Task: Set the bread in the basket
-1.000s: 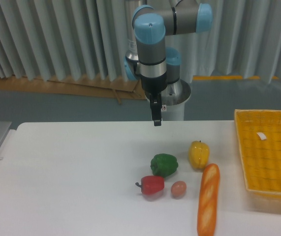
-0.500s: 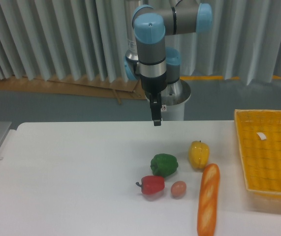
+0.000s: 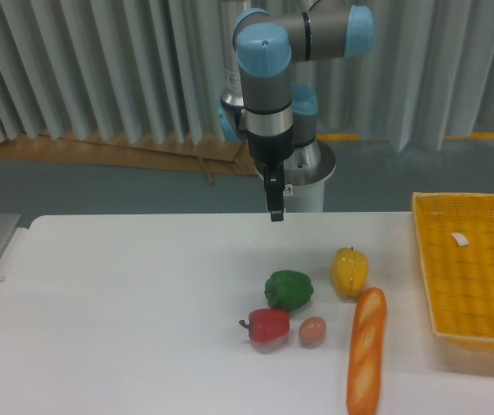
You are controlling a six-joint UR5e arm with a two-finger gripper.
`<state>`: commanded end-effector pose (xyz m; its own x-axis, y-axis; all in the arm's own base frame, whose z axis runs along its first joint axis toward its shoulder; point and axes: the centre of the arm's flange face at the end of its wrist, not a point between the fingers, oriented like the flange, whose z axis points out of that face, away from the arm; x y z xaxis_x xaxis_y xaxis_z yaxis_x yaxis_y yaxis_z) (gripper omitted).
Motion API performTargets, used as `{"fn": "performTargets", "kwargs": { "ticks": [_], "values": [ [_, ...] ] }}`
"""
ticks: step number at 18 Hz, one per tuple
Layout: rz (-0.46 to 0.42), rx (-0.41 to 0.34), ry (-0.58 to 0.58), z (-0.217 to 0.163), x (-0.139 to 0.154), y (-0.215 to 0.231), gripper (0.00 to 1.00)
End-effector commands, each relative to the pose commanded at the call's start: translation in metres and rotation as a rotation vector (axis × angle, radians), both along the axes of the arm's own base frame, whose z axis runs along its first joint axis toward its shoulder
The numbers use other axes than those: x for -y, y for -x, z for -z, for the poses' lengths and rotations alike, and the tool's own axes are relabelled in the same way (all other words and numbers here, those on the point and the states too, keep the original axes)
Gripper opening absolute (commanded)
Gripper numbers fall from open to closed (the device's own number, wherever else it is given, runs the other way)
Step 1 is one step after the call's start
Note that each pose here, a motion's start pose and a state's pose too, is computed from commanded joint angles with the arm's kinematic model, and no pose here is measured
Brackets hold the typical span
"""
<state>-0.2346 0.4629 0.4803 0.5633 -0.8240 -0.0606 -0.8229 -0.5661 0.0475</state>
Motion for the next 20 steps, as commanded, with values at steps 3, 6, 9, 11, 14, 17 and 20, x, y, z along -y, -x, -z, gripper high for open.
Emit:
{"fn": "performTargets", "kwargs": {
  "ticks": [3, 6, 9, 11, 14, 17, 20],
  "values": [
    [-0.003, 0.0, -0.002, -0.0007, 0.0003, -0.0004, 1.0],
    [-0.002, -0.004, -0.005, -0.0031, 0.0, 0.0, 1.0],
    [0.001, -0.002, 0.0, -0.0008, 0.0013, 0.0001, 1.0],
    [0.0, -0.008, -0.009, -0.0061, 0.0034, -0.003, 1.0],
    [-0.005, -0.007, -0.008, -0.0054, 0.0036, -0.0031, 1.0],
    [-0.005, -0.005, -0.002, -0.0023, 0.0028, -0.002, 1.0],
    [-0.008, -0.013, 0.003, -0.0025, 0.0047, -0.0025, 1.0]
  ]
}}
